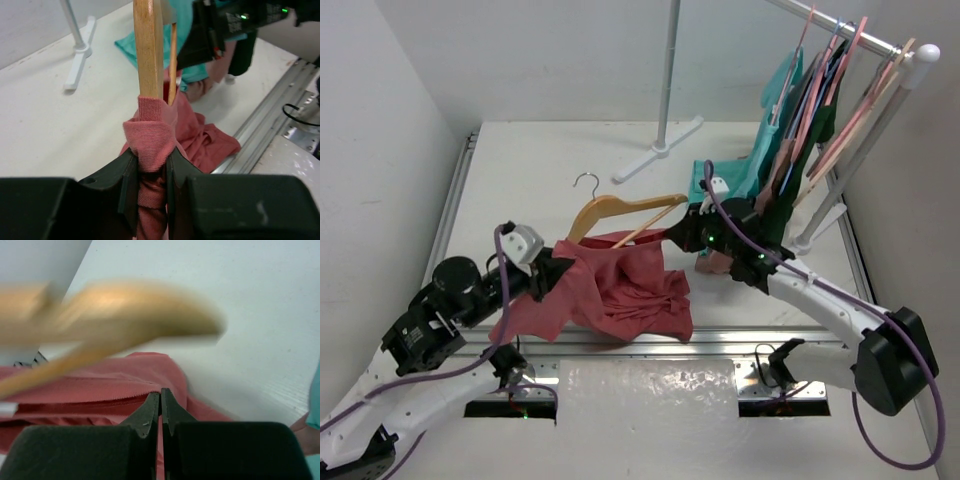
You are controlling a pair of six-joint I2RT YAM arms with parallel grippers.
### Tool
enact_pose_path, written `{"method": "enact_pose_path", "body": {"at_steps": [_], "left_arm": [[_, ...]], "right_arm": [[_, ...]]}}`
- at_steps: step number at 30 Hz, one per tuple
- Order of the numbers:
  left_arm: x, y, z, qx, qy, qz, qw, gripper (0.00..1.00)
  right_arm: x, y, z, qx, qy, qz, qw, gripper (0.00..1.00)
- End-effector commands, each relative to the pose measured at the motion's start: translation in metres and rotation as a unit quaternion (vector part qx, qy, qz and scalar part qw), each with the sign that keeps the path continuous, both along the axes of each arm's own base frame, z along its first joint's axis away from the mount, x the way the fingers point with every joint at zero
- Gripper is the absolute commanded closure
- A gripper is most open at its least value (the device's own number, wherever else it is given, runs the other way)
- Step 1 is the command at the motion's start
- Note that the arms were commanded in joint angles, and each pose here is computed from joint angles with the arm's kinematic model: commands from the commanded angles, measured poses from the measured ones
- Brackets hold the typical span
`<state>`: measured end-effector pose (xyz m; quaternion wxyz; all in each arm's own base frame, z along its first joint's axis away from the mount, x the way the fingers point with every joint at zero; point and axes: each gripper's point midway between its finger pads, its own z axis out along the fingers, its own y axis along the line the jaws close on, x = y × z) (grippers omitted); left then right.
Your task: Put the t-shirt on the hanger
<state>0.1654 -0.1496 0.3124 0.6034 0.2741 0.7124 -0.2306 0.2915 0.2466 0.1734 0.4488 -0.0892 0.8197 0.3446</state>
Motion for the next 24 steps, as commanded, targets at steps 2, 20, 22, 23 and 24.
{"method": "enact_pose_path", "body": {"at_steps": [2, 20, 22, 23, 24], "left_arm": [[-0.013, -0.005, 0.048, -0.085, -0.075, -0.032, 0.993, 1.0], [-0.018, 0.019, 0.029, -0.021, -0.037, 0.001, 0.999, 1.0], [-0.019, 0.021, 0.039, -0.038, -0.052, 0.006, 0.998, 1.0], [-0.02, 0.022, 0.043, -0.046, -0.058, 0.004, 0.997, 1.0], [-0.023, 0.023, 0.047, -0.055, -0.065, 0.003, 0.996, 1.0]], "right_arm": [[0.03, -0.027, 0.013, 0.012, -0.016, -0.029, 0.999, 1.0], [0.071, -0.083, 0.062, -0.025, -0.081, -0.1, 0.991, 1.0], [0.072, -0.081, 0.057, -0.029, -0.074, -0.097, 0.992, 1.0], [0.075, -0.081, 0.052, -0.032, -0.067, -0.096, 0.993, 1.0], [0.075, -0.082, 0.048, -0.035, -0.063, -0.098, 0.993, 1.0]]}}
